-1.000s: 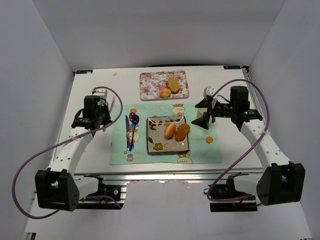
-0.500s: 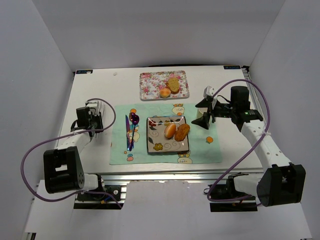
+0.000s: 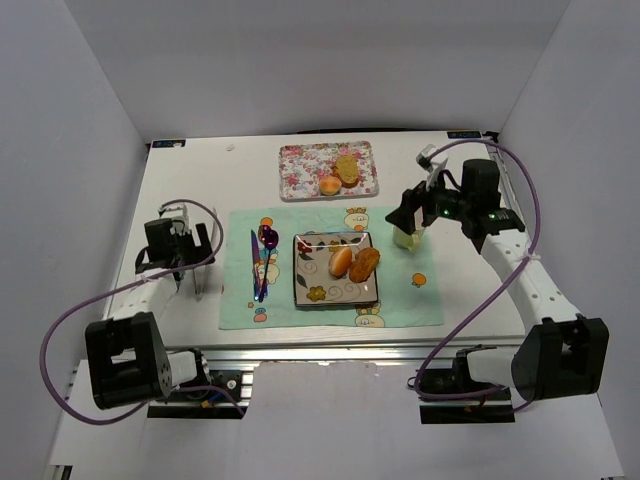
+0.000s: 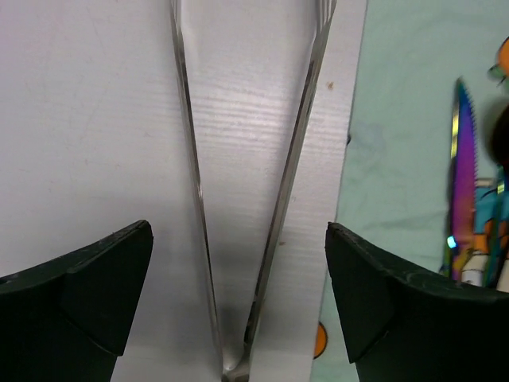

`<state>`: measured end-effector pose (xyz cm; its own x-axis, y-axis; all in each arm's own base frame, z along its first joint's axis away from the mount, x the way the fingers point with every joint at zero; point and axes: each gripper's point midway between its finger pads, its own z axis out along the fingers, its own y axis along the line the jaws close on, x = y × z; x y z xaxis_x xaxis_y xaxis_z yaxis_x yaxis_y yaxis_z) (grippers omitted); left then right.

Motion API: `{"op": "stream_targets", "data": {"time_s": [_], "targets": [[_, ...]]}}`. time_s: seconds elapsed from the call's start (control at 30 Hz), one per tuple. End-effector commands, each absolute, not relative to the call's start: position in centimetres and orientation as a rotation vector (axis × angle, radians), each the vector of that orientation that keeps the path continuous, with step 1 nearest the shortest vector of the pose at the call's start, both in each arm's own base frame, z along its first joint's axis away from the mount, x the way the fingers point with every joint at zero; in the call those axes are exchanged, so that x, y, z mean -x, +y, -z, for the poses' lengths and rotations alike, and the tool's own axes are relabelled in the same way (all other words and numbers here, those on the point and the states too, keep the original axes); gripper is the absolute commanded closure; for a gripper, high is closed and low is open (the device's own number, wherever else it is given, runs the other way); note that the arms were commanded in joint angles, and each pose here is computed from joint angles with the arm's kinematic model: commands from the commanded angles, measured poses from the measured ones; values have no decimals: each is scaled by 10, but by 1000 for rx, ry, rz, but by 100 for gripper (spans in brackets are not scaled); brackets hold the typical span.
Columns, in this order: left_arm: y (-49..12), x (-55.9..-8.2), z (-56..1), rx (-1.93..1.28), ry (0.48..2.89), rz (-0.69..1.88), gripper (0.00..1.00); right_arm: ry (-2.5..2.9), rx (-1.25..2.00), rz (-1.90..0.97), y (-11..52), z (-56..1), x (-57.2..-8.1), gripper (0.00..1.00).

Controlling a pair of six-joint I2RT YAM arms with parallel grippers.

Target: Place the bread

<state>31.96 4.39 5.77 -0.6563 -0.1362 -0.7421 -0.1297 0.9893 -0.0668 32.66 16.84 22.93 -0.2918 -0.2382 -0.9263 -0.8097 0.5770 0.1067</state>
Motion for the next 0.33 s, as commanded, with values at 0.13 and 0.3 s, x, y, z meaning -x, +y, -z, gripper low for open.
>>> {"op": "stream_targets", "data": {"time_s": [0.13, 0.3], "targets": [[28, -356, -184, 347, 1933, 219, 2, 1911, 538, -578, 144, -273, -365, 10], [4, -359, -213, 424, 1848, 436, 2, 1814, 618, -630, 155, -285, -361, 11]]}}
